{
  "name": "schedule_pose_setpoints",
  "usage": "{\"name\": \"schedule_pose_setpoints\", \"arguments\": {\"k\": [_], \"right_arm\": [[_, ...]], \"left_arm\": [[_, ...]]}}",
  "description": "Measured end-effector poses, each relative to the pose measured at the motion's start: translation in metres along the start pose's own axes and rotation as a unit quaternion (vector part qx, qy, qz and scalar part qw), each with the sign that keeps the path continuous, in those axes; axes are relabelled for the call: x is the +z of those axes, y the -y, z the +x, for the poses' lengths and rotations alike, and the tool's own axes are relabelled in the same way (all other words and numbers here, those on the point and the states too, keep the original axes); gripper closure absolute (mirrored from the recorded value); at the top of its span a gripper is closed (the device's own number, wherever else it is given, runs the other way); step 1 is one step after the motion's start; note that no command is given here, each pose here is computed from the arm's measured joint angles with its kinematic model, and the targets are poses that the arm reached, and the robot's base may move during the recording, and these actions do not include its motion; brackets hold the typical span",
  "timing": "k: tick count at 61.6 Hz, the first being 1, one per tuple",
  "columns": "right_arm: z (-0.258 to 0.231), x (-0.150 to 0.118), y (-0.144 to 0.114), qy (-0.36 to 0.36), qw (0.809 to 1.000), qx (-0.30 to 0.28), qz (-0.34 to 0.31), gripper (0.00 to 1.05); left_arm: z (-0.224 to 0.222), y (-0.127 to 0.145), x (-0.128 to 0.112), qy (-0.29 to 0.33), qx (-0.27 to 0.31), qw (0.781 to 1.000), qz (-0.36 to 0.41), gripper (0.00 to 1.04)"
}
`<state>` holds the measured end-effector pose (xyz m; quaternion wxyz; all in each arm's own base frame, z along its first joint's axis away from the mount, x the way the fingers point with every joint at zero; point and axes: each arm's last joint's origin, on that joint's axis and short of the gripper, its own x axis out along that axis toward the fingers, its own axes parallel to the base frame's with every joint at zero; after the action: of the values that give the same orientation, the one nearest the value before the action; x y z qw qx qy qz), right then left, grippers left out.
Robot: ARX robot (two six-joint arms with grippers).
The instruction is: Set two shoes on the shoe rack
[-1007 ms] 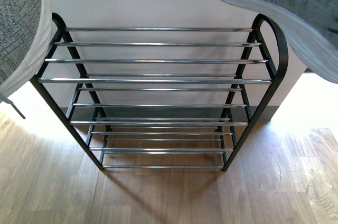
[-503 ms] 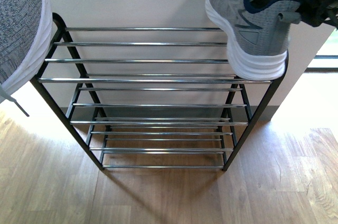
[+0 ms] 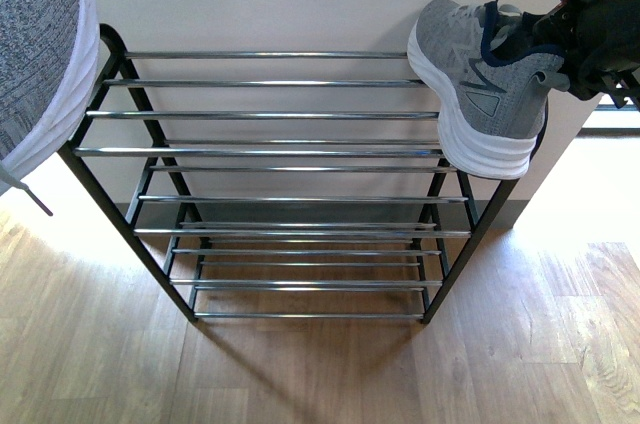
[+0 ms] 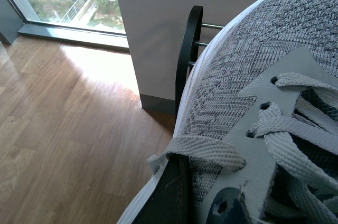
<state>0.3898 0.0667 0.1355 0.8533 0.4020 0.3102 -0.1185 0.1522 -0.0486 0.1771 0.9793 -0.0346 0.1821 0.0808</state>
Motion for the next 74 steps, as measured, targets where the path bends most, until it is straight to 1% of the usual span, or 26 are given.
{"name": "schedule_pose_setpoints", "arguments": {"k": [13,17,24,26,31,35,36,38,39,42,44,46,47,49,50,51,52,54,57,59,65,67,69,74], "right_arm": [[0.0,-0.002,-0.001,0.003,1.0,0.001,-0.003,1.03],[0.0,-0.003,-0.002,0.002,1.0,0.003,-0.003,0.93],[-0.01,-0.001,-0.006,-0.008,1.0,0.023,0.004,0.74],[-0.013,0.0,-0.007,-0.011,0.999,0.03,0.007,0.7],[-0.031,0.006,-0.015,-0.023,0.998,0.057,0.011,0.56],[-0.046,0.011,-0.019,-0.022,0.998,0.066,0.006,0.47],[-0.055,0.014,-0.021,-0.018,0.998,0.066,-0.002,0.42],[-0.068,0.019,-0.021,-0.006,0.998,0.062,-0.017,0.35],[-0.071,0.02,-0.021,-0.002,0.998,0.06,-0.026,0.33],[-0.09,0.031,-0.018,0.034,0.996,0.054,-0.063,0.23],[-0.102,0.04,-0.013,0.076,0.99,0.057,-0.1,0.16],[-0.108,0.044,-0.009,0.118,0.981,0.084,-0.129,0.2],[-0.111,0.046,-0.006,0.151,0.97,0.099,-0.164,0.23],[-0.115,0.047,-0.003,0.182,0.958,0.113,-0.191,0.27],[-0.118,0.047,0.001,0.208,0.947,0.124,-0.21,0.3],[-0.12,0.046,0.004,0.221,0.941,0.128,-0.223,0.32],[-0.123,0.044,0.008,0.243,0.926,0.131,-0.256,0.36],[-0.126,0.041,0.013,0.26,0.915,0.135,-0.279,0.39],[-0.133,0.031,0.025,0.29,0.887,0.138,-0.332,0.5],[-0.138,0.026,0.032,0.298,0.877,0.137,-0.351,0.57],[-0.148,0.016,0.047,0.303,0.864,0.131,-0.381,0.72],[-0.151,0.013,0.052,0.304,0.862,0.128,-0.386,0.78],[-0.153,0.012,0.055,0.305,0.861,0.126,-0.387,0.81],[-0.161,0.005,0.068,0.305,0.859,0.121,-0.393,0.95]], "left_arm": [[0.0,0.0,0.0,0.0,0.0,1.0,0.0,1.03],[0.0,0.0,0.0,0.0,0.0,1.0,0.0,1.03],[0.0,0.0,0.0,0.0,0.0,1.0,0.0,1.03],[0.0,0.0,0.0,0.0,0.0,1.0,0.0,1.03],[0.0,0.0,0.0,0.0,0.0,1.0,0.0,1.03],[0.0,0.0,0.0,0.0,0.0,1.0,0.0,1.03],[0.0,0.0,0.0,0.0,0.0,1.0,0.0,1.03],[0.0,0.0,0.0,0.0,0.0,1.0,0.0,1.03],[0.0,0.0,0.0,0.0,0.0,1.0,0.0,1.03],[0.0,0.0,0.0,0.0,0.0,1.0,0.0,1.03],[0.0,0.0,0.0,0.0,0.0,1.0,0.0,1.03],[0.0,0.0,0.0,0.0,0.0,1.0,0.0,1.03],[0.0,0.0,0.0,0.0,0.0,1.0,0.0,1.03],[0.0,0.0,0.0,0.0,0.001,1.0,0.0,1.03],[0.0,0.0,0.0,0.0,0.001,1.0,0.0,1.03],[0.0,0.0,0.0,0.0,0.001,1.0,0.0,1.03],[0.0,0.0,0.0,0.0,0.001,1.0,0.0,1.03],[0.0,0.0,0.0,0.0,0.001,1.0,0.0,1.03],[0.0,0.0,0.0,0.0,-0.001,1.0,0.0,1.03],[0.0,0.0,0.0,0.0,-0.001,1.0,0.0,1.03],[0.0,0.0,0.0,0.0,0.0,1.0,0.0,1.03],[0.0,0.0,0.0,0.0,0.001,1.0,0.0,1.03],[0.0,0.0,0.0,0.0,0.001,1.0,0.0,1.03],[0.0,0.0,0.0,0.0,0.001,1.0,0.0,1.03]]}}
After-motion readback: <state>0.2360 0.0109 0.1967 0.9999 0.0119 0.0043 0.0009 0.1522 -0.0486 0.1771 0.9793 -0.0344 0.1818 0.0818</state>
